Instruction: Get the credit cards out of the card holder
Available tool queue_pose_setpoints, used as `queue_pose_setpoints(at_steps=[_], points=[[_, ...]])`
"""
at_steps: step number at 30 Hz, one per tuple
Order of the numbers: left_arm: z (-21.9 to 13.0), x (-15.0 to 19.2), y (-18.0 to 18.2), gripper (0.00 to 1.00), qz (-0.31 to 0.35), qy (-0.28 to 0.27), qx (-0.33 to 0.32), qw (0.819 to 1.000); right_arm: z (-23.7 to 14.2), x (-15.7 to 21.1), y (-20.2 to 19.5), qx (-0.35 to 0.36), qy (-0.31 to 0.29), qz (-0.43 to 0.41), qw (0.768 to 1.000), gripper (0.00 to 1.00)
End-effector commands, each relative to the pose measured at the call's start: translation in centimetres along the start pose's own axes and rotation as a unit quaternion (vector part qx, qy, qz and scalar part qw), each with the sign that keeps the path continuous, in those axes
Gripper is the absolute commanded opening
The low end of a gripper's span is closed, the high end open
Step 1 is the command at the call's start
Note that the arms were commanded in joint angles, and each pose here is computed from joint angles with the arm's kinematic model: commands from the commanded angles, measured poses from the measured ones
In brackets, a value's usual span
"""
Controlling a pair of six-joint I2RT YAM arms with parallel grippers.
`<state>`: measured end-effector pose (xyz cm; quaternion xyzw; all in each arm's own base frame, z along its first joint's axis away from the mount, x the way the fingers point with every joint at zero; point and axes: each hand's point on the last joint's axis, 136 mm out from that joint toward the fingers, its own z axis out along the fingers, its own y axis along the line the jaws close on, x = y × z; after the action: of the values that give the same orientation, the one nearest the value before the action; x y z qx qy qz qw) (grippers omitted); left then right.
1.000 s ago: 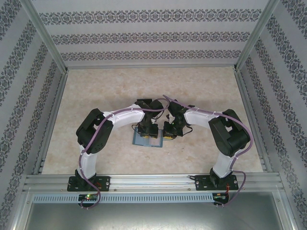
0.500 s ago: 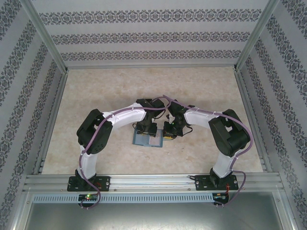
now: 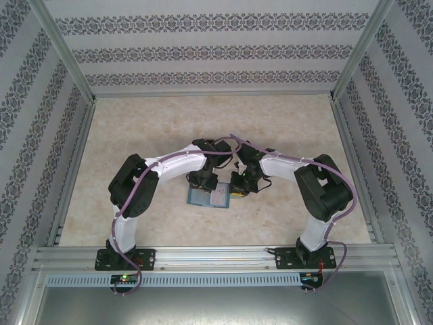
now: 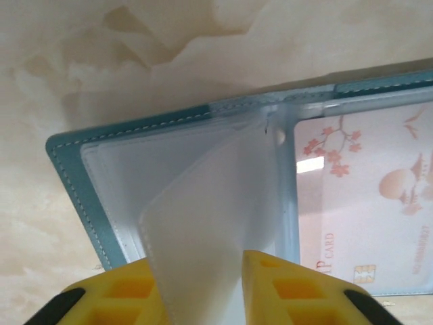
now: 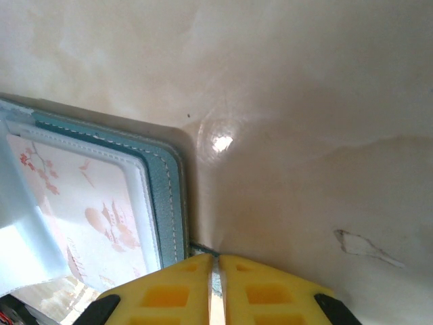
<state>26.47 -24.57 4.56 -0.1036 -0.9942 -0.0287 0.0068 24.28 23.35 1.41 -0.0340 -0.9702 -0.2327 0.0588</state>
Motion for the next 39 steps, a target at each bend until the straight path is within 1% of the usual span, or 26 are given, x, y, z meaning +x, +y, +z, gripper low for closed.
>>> queue_pose_setpoints(at_steps=[1, 5, 8, 10, 16, 23, 25, 26, 28, 35, 39], points=[[-0.1, 0.7, 1.5, 0.20, 0.008, 0.011, -0.033, 0.999, 0.5, 0.8, -1.6, 0.027, 0.011, 0.004, 1.000, 0.14], [0.0, 0.8, 1.8, 0.11, 0.005, 0.013, -0.033, 0.999, 0.5, 0.7, -1.5, 0.028, 0.011, 0.004, 1.000, 0.15], [0.2, 0.9, 2.0, 0.06, 0.008, 0.017, -0.036, 0.999, 0.5, 0.7, -1.8, 0.032, 0.008, 0.008, 0.999, 0.15], [0.4, 1.1, 2.3, 0.04, 0.008, 0.020, -0.041, 0.999, 0.6, 0.7, -1.9, 0.035, 0.008, 0.011, 0.999, 0.14], [1.5, 1.7, 3.3, 0.04, 0.008, 0.039, -0.056, 0.998, 0.8, 0.9, -2.3, 0.041, 0.012, 0.014, 0.999, 0.14], [3.2, 2.4, 3.7, 0.09, 0.016, 0.065, -0.067, 0.995, 0.8, 0.9, -2.3, 0.041, 0.013, 0.014, 0.999, 0.14], [3.6, 2.5, 3.8, 0.12, 0.020, 0.073, -0.069, 0.995, 0.8, 0.9, -2.3, 0.042, 0.014, 0.014, 0.999, 0.14], [3.8, 2.7, 3.9, 0.15, 0.021, 0.078, -0.073, 0.994, 0.8, 0.9, -2.3, 0.042, 0.014, 0.014, 0.999, 0.14], [4.0, 2.9, 4.1, 0.19, 0.022, 0.083, -0.080, 0.993, 0.9, 0.9, -2.3, 0.041, 0.015, 0.014, 0.999, 0.14], [3.2, 3.1, 5.6, 0.30, 0.020, 0.079, -0.110, 0.991, 0.9, 0.9, -2.2, 0.041, 0.015, 0.013, 0.999, 0.14], [2.6, 3.1, 6.5, 0.32, 0.016, 0.077, -0.118, 0.990, 0.9, 1.0, -2.2, 0.041, 0.015, 0.013, 0.999, 0.14]])
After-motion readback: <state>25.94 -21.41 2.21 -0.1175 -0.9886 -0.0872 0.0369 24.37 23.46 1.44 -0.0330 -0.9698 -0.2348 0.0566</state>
